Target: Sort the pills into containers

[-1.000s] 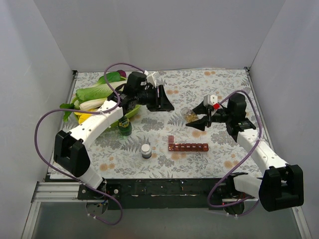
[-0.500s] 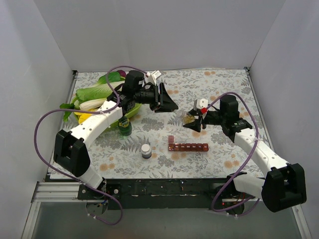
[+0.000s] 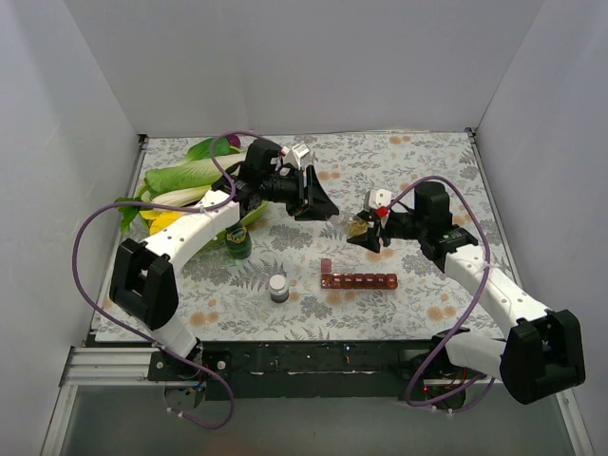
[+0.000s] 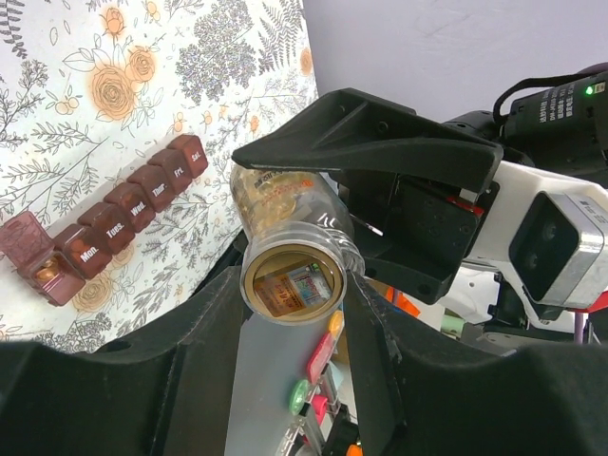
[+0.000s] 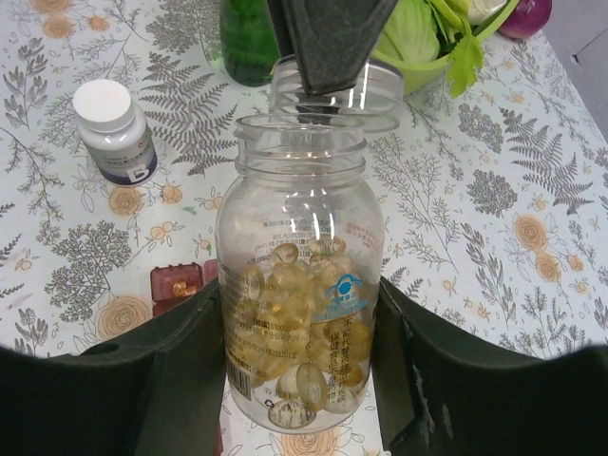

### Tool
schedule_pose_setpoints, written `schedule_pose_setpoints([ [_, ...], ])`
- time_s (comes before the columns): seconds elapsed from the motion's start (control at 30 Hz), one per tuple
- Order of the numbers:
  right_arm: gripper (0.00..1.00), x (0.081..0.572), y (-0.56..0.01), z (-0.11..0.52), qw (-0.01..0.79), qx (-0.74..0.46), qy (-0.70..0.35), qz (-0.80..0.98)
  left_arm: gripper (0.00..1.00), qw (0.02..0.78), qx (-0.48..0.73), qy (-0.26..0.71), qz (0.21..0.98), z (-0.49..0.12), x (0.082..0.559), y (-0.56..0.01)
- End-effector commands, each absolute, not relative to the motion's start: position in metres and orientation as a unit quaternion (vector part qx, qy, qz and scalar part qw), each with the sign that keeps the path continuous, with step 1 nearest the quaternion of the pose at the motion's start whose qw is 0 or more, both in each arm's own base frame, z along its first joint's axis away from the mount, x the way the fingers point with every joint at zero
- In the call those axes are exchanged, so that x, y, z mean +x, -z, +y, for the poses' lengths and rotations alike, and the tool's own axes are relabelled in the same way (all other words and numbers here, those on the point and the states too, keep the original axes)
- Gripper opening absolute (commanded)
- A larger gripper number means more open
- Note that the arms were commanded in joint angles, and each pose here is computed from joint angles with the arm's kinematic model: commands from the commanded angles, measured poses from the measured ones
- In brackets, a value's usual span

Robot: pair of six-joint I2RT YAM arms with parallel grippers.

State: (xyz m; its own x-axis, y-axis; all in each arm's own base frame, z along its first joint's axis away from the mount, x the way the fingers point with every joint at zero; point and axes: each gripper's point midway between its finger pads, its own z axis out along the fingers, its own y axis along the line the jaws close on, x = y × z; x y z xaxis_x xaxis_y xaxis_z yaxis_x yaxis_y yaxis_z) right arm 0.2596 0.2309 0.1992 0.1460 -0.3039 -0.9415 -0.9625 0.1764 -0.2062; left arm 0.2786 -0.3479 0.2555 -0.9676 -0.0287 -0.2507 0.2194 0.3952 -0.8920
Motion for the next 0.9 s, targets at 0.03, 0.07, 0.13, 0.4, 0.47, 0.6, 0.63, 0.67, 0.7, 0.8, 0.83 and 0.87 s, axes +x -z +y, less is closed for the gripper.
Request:
schedule_pose_setpoints([
  [0.03, 0.01, 0.273, -0.223, 0.236, 0.537, -0.560, -0.300, 0.554, 0.24, 0.116, 0.075, 0.549, 0.824, -0.354, 0.273, -0.264],
  [0.07, 0.01, 0.274, -0.222, 0.237, 0.537, -0.558, -0.297, 0.558, 0.24, 0.113, 0.077, 0.549, 0.825, -0.355, 0.271, -0.263],
  [0.13, 0.01, 0.277, -0.222, 0.236, 0.538, -0.556, -0.294, 0.562, 0.24, 0.110, 0.080, 0.549, 0.825, -0.358, 0.269, -0.262],
  [0.4, 0.01, 0.277, -0.213, 0.242, 0.522, -0.566, -0.277, 0.575, 0.24, 0.114, 0.077, 0.539, 0.831, -0.362, 0.270, -0.258],
  [0.47, 0.01, 0.277, -0.212, 0.243, 0.520, -0.567, -0.270, 0.579, 0.21, 0.120, 0.070, 0.526, 0.839, -0.362, 0.274, -0.252],
  [0.6, 0.01, 0.280, -0.209, 0.244, 0.512, -0.563, -0.258, 0.595, 0.19, 0.133, 0.076, 0.492, 0.857, -0.366, 0.276, -0.243],
  [0.63, 0.01, 0.281, -0.209, 0.243, 0.510, -0.561, -0.258, 0.599, 0.19, 0.136, 0.077, 0.483, 0.862, -0.367, 0.277, -0.239],
  [0.67, 0.01, 0.280, -0.209, 0.245, 0.508, -0.560, -0.261, 0.601, 0.19, 0.133, 0.074, 0.466, 0.872, -0.366, 0.277, -0.231],
  [0.7, 0.01, 0.281, -0.209, 0.246, 0.505, -0.559, -0.263, 0.602, 0.19, 0.134, 0.076, 0.461, 0.874, -0.367, 0.277, -0.229],
  [0.8, 0.01, 0.276, -0.213, 0.249, 0.504, -0.560, -0.274, 0.598, 0.19, 0.136, 0.086, 0.443, 0.882, -0.368, 0.277, -0.222],
  [0.83, 0.01, 0.273, -0.214, 0.251, 0.502, -0.562, -0.281, 0.595, 0.19, 0.139, 0.096, 0.439, 0.882, -0.368, 0.278, -0.223],
  [0.87, 0.01, 0.271, -0.214, 0.251, 0.501, -0.562, -0.285, 0.593, 0.19, 0.133, 0.099, 0.433, 0.886, -0.367, 0.276, -0.219],
])
